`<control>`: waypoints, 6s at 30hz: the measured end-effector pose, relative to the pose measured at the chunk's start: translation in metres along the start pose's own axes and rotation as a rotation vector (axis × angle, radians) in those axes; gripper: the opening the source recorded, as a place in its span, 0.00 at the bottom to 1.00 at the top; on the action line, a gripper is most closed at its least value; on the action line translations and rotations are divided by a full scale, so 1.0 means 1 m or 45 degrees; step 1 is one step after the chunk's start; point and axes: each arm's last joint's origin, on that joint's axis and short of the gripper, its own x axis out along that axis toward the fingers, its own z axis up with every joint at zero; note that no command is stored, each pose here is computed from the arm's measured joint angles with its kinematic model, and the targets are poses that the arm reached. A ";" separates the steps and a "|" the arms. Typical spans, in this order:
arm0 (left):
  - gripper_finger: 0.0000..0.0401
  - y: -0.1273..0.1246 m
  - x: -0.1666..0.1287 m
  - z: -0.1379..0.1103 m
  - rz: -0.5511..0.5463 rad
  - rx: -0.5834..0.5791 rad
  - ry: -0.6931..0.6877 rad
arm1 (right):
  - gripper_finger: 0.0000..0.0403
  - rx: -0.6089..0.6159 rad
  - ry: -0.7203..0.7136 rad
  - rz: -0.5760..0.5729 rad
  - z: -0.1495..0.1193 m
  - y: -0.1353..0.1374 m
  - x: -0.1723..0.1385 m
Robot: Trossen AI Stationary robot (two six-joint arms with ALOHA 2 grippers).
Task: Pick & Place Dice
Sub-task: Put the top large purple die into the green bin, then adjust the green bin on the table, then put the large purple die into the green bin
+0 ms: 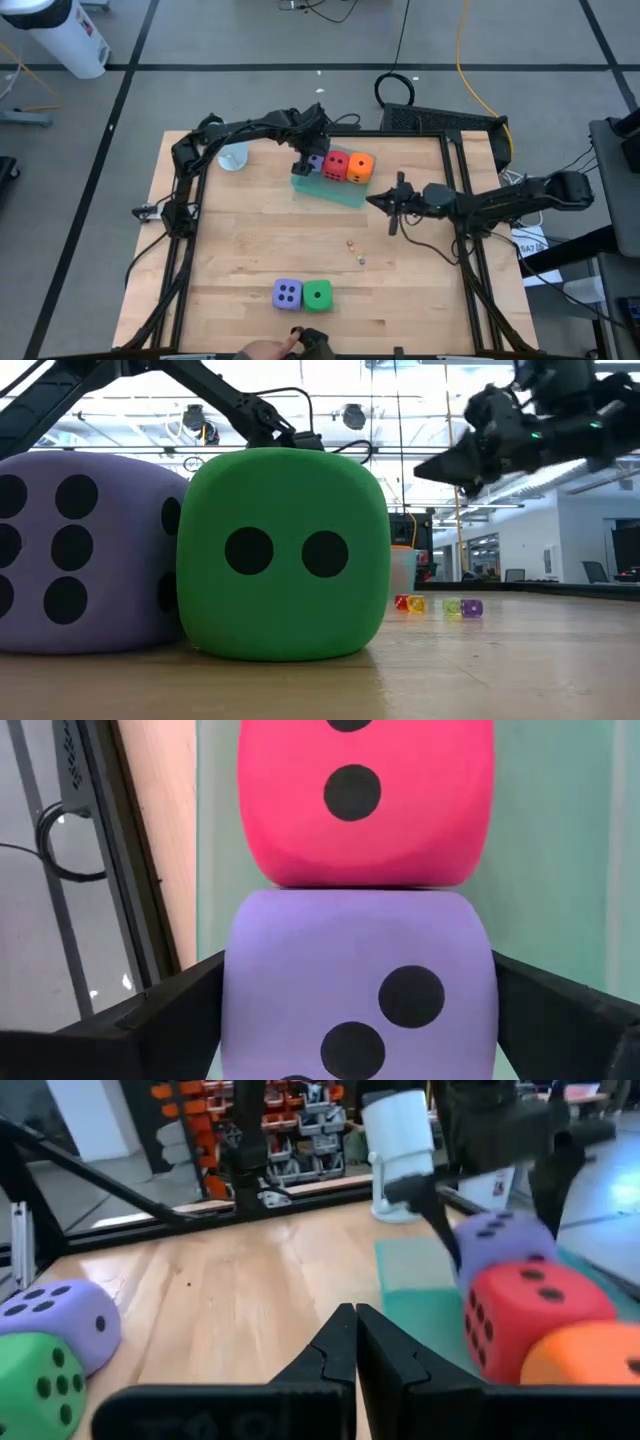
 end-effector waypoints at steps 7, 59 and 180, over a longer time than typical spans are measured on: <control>0.99 0.001 -0.004 0.003 -0.031 -0.024 -0.048 | 0.00 -0.116 0.008 -0.089 0.024 -0.021 0.044; 1.00 -0.022 -0.034 0.031 -0.126 0.064 -0.236 | 0.00 0.108 0.343 0.002 -0.020 -0.119 0.172; 0.05 -0.225 -0.147 -0.003 -0.304 -0.726 -0.193 | 0.00 -0.047 0.068 0.073 0.015 0.038 -0.040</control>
